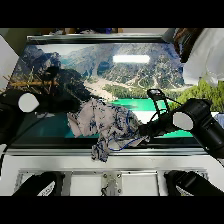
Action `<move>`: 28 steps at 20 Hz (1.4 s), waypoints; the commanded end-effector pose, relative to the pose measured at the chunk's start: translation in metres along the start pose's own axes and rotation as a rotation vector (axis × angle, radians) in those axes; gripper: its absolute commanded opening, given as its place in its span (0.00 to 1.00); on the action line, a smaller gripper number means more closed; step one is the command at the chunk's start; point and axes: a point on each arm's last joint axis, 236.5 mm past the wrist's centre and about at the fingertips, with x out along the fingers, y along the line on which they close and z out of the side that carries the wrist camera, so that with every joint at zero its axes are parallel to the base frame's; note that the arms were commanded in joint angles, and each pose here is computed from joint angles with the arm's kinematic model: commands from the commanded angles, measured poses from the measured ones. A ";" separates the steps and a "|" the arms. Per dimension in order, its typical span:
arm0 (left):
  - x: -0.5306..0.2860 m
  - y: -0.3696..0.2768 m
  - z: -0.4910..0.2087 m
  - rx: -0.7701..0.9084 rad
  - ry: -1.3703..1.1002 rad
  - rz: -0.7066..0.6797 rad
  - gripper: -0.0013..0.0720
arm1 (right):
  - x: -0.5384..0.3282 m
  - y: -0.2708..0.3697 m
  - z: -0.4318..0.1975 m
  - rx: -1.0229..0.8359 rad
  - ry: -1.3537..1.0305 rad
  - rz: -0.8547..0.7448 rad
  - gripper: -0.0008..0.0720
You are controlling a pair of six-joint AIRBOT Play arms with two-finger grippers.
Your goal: Fold the clothes and pants, and hang the long-sleeved shirts on hangers.
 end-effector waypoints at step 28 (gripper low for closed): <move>0.176 0.303 0.015 0.100 0.169 0.542 0.98 | 0.000 0.000 0.000 -0.001 0.000 0.000 0.03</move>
